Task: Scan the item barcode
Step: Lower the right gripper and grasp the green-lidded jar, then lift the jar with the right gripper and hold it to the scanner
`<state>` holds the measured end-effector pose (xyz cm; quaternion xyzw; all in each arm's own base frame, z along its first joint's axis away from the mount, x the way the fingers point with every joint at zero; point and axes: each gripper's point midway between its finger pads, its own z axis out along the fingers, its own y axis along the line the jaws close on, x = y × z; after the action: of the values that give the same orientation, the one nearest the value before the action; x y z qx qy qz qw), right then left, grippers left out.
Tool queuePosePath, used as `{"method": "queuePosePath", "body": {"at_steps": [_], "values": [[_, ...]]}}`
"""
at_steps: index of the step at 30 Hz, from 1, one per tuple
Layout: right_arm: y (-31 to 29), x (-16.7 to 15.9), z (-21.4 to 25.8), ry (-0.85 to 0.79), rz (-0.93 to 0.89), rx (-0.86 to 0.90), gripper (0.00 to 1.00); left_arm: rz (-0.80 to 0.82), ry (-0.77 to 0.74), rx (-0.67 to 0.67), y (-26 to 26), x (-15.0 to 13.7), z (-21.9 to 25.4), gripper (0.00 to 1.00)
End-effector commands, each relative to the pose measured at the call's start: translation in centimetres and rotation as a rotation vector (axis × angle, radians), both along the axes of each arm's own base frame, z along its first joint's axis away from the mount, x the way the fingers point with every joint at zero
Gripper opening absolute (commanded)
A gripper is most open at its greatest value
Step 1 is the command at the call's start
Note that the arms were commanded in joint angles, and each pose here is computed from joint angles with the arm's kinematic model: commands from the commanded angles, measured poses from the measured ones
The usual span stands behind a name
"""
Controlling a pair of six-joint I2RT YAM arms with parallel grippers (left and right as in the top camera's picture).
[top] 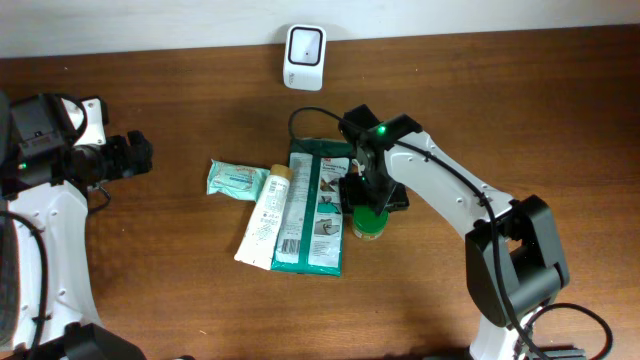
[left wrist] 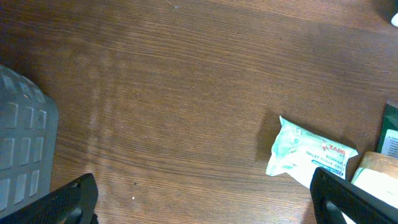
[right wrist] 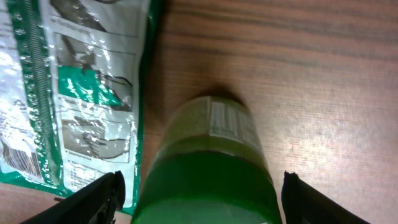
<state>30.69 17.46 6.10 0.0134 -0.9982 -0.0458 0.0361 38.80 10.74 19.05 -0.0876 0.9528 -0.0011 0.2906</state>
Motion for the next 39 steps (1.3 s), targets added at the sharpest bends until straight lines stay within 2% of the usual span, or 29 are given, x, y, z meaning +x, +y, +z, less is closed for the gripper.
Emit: {"method": "queuePosePath", "body": {"at_steps": [1,2,6,9,12,16,19,22,29,30,31,32,34,35,37,38,39], "values": [[-0.5,-0.8,0.0,0.021,-0.049,-0.031,0.89,0.007,-0.008,-0.014,-0.1,0.1,0.2,0.99],[-0.4,-1.0,0.1,0.033,-0.050,-0.020,0.98,0.007,-0.008,-0.014,-0.1,0.1,0.2,0.99],[0.4,-0.8,0.1,0.033,-0.050,0.019,0.99,0.007,-0.009,-0.014,-0.1,0.1,0.2,0.99],[0.4,-0.7,0.1,0.047,-0.236,0.004,0.83,0.007,-0.008,-0.014,-0.1,0.1,0.2,0.99],[0.4,-0.7,0.1,0.054,-0.283,0.000,0.74,0.007,-0.008,-0.014,-0.1,0.1,0.2,0.99],[-0.1,-0.5,0.0,0.043,-0.358,-0.030,0.65,0.007,-0.008,-0.014,-0.1,0.1,0.2,0.99],[-0.9,-0.1,0.0,0.038,-0.386,-0.038,0.63,0.007,-0.008,-0.014,-0.1,0.1,0.2,0.99],[-3.5,0.9,0.0,0.050,-0.465,-0.044,0.57,0.007,-0.008,-0.014,-0.1,0.1,0.2,0.99],[-10.8,2.9,0.0,0.040,-0.637,-0.077,0.56,0.007,-0.008,-0.014,-0.1,0.1,0.2,0.99],[-11.4,3.3,0.0,0.033,-0.658,-0.073,0.57,0.007,-0.008,-0.014,-0.1,0.1,0.2,0.99],[-11.9,3.5,0.0,0.027,-0.668,-0.070,0.63,0.007,-0.008,-0.014,-0.1,0.1,0.2,0.99],[-12.1,3.8,0.1,0.015,-0.622,-0.063,0.80,0.007,-0.008,-0.014,-0.1,0.1,0.2,0.99],[-12.0,4.6,0.8,-0.018,-0.531,-0.047,0.92,0.007,-0.008,-0.014,-0.1,0.1,0.2,0.99],[-11.9,5.2,1.4,-0.045,-0.463,-0.037,0.93,0.007,-0.009,-0.014,-0.1,0.1,0.2,0.99],[-11.5,7.1,3.9,-0.131,-0.172,-0.007,0.93,0.007,-0.008,-0.014,-0.1,0.1,0.2,0.99],[-11.4,7.1,4.8,-0.138,-0.087,-0.006,0.92,0.007,-0.009,-0.014,-0.1,0.1,0.2,0.99],[-11.5,6.9,5.0,-0.136,-0.036,-0.007,0.87,0.007,-0.009,-0.014,-0.1,0.1,0.2,0.99]]}}
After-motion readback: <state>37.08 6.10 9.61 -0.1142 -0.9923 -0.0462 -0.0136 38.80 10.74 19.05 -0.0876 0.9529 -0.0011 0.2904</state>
